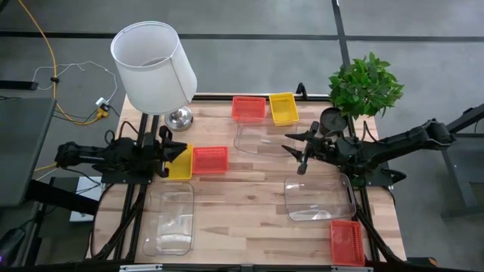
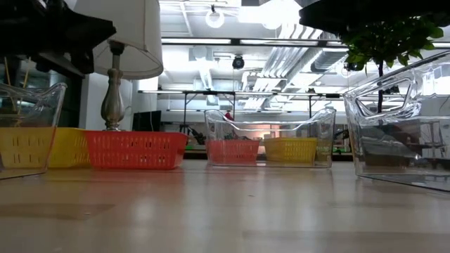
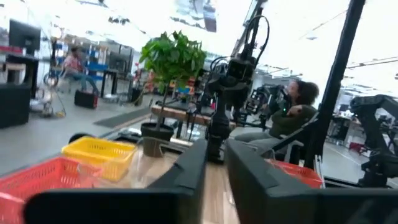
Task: Stack baskets by color
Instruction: Stack the bottom yellow bin on the top yellow bins
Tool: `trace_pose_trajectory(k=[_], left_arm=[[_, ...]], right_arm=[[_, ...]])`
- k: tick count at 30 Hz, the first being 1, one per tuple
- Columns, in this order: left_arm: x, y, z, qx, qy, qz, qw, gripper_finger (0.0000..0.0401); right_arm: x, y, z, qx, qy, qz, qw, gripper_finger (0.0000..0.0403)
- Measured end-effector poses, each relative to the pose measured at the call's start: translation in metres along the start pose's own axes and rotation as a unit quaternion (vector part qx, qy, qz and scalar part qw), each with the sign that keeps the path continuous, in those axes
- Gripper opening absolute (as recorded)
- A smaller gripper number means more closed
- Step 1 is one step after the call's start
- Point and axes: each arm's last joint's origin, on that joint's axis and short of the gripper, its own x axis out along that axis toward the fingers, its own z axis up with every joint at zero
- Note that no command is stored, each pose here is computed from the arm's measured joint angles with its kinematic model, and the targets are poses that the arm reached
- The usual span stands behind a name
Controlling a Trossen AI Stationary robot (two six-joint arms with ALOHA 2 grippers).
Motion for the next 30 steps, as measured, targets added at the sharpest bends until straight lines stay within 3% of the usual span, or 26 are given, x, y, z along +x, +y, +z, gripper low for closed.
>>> trace_pose_trajectory(k=[8,11,14,17,21,30], left_arm=[[0.019,-0.005,0.014,-0.026,0.055,0.038,0.997,0.0205],[0.031,-0.009,0.022,-0.033,0.122,0.055,0.990,0.0240],[0.043,-0.014,0.035,-0.043,0.213,0.091,0.972,0.0254],[0.051,-0.016,0.050,-0.052,0.298,0.160,0.940,0.0255],[0.054,-0.016,0.057,-0.067,0.381,0.268,0.882,0.0251],[0.048,-0.009,0.017,-0.109,0.498,0.402,0.761,0.0250]], right_arm=[[0.000,0.000,0.001,0.002,-0.007,-0.001,1.000,0.0167],[0.000,0.000,0.001,0.005,-0.007,-0.001,1.000,0.0167],[0.000,0.000,0.001,0.011,-0.007,-0.001,1.000,0.0167],[0.000,0.000,0.001,0.015,-0.006,-0.001,1.000,0.0167],[0.000,0.000,0.001,0.026,-0.006,0.000,1.000,0.0167],[0.000,0.000,0.000,0.024,0.001,0.001,1.000,0.0167]])
